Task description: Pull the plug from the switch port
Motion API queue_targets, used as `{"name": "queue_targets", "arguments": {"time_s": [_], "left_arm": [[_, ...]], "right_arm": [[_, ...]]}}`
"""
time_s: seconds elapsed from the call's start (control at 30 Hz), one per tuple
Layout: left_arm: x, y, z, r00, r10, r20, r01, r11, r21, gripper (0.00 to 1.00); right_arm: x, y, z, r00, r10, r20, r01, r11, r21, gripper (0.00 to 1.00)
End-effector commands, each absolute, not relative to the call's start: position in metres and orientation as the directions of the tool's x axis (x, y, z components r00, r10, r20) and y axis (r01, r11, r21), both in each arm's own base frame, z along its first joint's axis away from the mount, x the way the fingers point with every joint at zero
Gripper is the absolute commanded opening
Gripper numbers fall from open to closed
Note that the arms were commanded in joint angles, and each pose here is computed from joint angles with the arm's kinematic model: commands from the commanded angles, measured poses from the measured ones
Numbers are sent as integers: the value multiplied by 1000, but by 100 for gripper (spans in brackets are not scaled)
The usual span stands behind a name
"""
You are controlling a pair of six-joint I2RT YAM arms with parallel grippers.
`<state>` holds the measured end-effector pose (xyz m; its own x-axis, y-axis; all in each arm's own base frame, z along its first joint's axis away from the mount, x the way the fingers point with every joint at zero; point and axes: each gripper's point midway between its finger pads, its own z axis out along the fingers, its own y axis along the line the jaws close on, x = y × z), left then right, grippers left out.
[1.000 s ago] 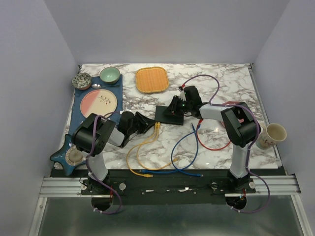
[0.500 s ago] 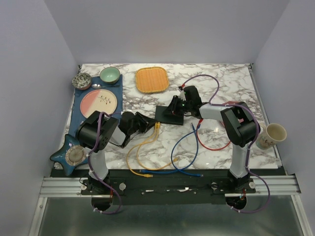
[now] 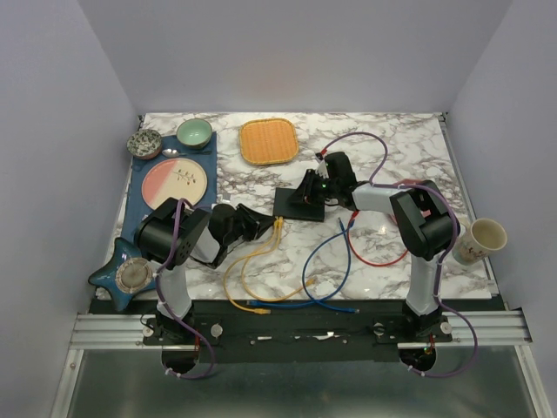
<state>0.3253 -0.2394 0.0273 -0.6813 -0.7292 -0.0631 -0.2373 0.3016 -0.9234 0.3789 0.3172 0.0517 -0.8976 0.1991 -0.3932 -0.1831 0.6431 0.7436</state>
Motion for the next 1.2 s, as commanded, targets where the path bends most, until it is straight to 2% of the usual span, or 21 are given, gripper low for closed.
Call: {"name": "queue_targets", "arguments": {"time_s": [0.0,0.27,0.6,1.03,1.17], "left_arm": [[318,-235,15,-690,-721,-63,-265,333,-905,37],[331,-240,21,-683,-728,-63,-255,318,-913,42],[331,-239,13,-682,-730,-45,-280,317,-906,41],[340,-239,7,-664,-747,-6,-310,283,-907,27],[337,-237,5,-663,-748,0,-313,277,-908,16]], "right_arm": [[373,317,34,-914,178,-366,-163,662,731,29],[372,316,33,-915,179,-362,-160,663,731,29],[372,317,31,-917,179,-357,-156,662,733,29],[364,315,23,-927,172,-334,-141,665,733,29],[363,317,23,-927,168,-334,-144,664,733,29]]}}
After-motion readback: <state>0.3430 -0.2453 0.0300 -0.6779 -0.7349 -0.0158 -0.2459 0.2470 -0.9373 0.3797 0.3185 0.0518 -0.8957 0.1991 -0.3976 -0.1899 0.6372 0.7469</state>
